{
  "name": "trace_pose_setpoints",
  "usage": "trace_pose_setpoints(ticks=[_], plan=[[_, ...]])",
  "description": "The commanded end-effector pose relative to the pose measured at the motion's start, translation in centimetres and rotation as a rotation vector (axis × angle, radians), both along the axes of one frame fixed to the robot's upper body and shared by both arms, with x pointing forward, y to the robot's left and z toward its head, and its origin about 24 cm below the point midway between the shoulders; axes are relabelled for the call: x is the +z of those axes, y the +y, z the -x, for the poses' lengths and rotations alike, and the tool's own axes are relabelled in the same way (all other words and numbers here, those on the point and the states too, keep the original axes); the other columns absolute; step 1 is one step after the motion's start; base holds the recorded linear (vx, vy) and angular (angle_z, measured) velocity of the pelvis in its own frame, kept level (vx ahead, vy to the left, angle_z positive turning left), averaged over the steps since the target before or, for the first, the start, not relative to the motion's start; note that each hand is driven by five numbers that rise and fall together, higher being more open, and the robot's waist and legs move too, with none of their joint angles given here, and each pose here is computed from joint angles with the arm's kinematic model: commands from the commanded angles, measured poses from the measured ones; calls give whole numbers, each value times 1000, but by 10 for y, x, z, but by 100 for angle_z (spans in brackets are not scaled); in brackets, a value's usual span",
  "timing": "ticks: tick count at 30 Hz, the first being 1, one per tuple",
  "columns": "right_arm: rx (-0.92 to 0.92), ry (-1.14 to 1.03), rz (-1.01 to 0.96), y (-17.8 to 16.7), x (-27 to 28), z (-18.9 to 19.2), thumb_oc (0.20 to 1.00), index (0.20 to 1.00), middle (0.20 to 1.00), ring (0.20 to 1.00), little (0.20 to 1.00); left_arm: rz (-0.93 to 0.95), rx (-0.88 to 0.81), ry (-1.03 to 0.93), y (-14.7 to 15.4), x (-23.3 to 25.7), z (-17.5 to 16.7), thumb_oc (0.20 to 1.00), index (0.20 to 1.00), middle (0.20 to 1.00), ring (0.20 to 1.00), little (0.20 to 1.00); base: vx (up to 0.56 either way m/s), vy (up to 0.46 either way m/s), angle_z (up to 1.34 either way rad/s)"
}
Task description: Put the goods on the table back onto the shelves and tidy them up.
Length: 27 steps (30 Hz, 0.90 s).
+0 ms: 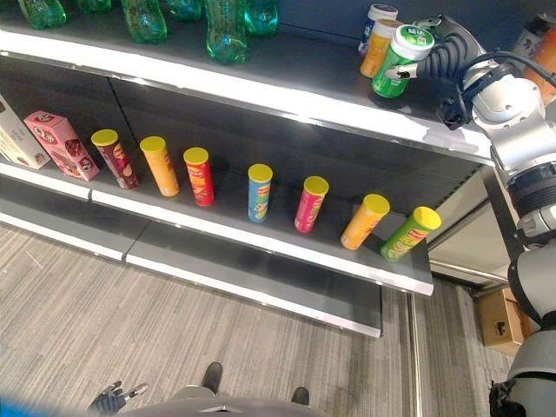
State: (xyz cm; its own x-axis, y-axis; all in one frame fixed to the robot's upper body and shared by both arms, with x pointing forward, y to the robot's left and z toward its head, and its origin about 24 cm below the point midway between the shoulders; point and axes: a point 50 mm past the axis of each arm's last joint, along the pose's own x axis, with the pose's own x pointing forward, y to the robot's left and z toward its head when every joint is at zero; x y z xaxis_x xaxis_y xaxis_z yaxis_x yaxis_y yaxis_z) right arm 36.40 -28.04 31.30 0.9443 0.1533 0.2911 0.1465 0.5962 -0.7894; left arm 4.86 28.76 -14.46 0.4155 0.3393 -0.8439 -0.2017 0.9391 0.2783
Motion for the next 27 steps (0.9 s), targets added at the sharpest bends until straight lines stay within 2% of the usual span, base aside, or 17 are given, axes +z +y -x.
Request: trace_pose_setpoints(ticks=[1, 14, 15, 26, 27], plan=[[39, -127, 4, 4, 46, 14, 200, 200, 200, 200, 200, -32, -19, -29, 16, 8, -18, 1000, 1000, 1000, 1000, 1000, 0, 0, 0], [108, -60, 54, 17, 37, 13, 200, 200, 200, 200, 200, -31, -36, -32, 16, 8, -21, 1000, 1000, 1000, 1000, 1000, -1, 1, -1], [125, -37, 34, 18, 26, 11, 200, 200, 200, 200, 200, -29, -104, -70, 13, 11, -33, 1000, 1000, 1000, 1000, 1000, 0, 0, 0], [50, -6, 46, 5, 21, 9, 200, 200, 200, 200, 200, -1, -104, -81, 11, 12, -36, 1000, 1000, 1000, 1000, 1000, 0, 0, 0], [46, -10, 45, 4, 22, 9, 398, 398, 398, 398, 398, 0, -102, -81, 11, 12, -36, 1000, 1000, 1000, 1000, 1000, 0, 0, 0]])
